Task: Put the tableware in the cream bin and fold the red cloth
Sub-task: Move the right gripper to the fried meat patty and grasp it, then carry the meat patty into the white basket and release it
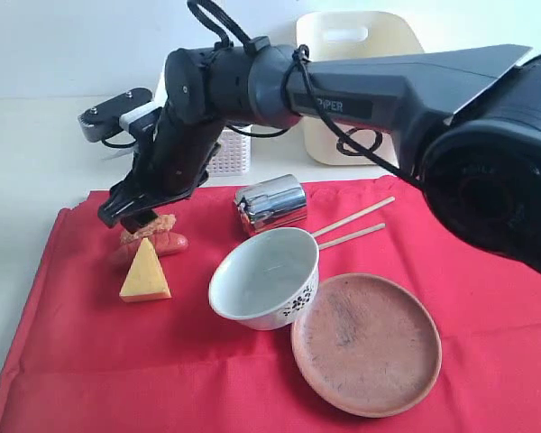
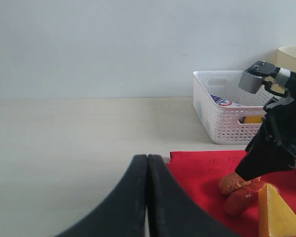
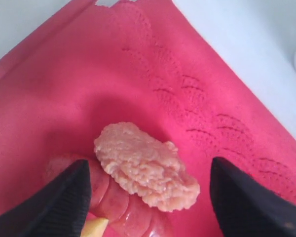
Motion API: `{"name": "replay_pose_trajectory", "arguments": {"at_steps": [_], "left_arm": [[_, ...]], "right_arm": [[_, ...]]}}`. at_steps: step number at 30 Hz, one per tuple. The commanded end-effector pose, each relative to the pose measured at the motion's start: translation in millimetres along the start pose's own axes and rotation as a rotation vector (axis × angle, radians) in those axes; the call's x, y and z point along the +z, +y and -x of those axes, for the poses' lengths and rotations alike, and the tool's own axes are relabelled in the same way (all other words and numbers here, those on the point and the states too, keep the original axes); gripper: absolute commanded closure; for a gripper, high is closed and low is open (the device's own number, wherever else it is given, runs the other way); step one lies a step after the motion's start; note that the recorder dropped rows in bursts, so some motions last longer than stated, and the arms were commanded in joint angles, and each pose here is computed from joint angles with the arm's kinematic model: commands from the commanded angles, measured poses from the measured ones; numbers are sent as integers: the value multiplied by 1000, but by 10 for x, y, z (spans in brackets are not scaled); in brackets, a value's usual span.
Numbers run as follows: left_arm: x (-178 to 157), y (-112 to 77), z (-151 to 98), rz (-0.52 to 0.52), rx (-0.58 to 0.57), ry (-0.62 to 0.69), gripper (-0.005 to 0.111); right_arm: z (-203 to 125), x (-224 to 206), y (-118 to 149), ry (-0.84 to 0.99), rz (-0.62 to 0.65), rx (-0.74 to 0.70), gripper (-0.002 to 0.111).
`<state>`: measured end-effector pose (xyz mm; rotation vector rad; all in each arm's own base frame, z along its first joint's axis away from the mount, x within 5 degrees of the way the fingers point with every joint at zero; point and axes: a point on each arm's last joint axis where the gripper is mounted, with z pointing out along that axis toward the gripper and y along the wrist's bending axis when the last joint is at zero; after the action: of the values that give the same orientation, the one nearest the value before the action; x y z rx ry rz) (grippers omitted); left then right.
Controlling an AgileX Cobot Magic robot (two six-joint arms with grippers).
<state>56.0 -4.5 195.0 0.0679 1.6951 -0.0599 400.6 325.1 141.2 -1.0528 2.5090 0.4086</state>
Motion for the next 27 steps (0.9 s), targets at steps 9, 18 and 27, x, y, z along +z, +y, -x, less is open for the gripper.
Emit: {"name": "replay_pose_trajectory", "arguments": {"at_steps": [9, 18, 27], "left_arm": [[-2, 0, -7, 0, 0, -5, 107], [-2, 0, -7, 0, 0, -5, 107], [-2, 0, -7, 0, 0, -5, 107]], "right_arm": [[-91, 309, -28, 1, 18, -38, 34], [-83, 318, -30, -11, 17, -38, 66], [-13, 184, -12, -38, 14, -44, 108]]}}
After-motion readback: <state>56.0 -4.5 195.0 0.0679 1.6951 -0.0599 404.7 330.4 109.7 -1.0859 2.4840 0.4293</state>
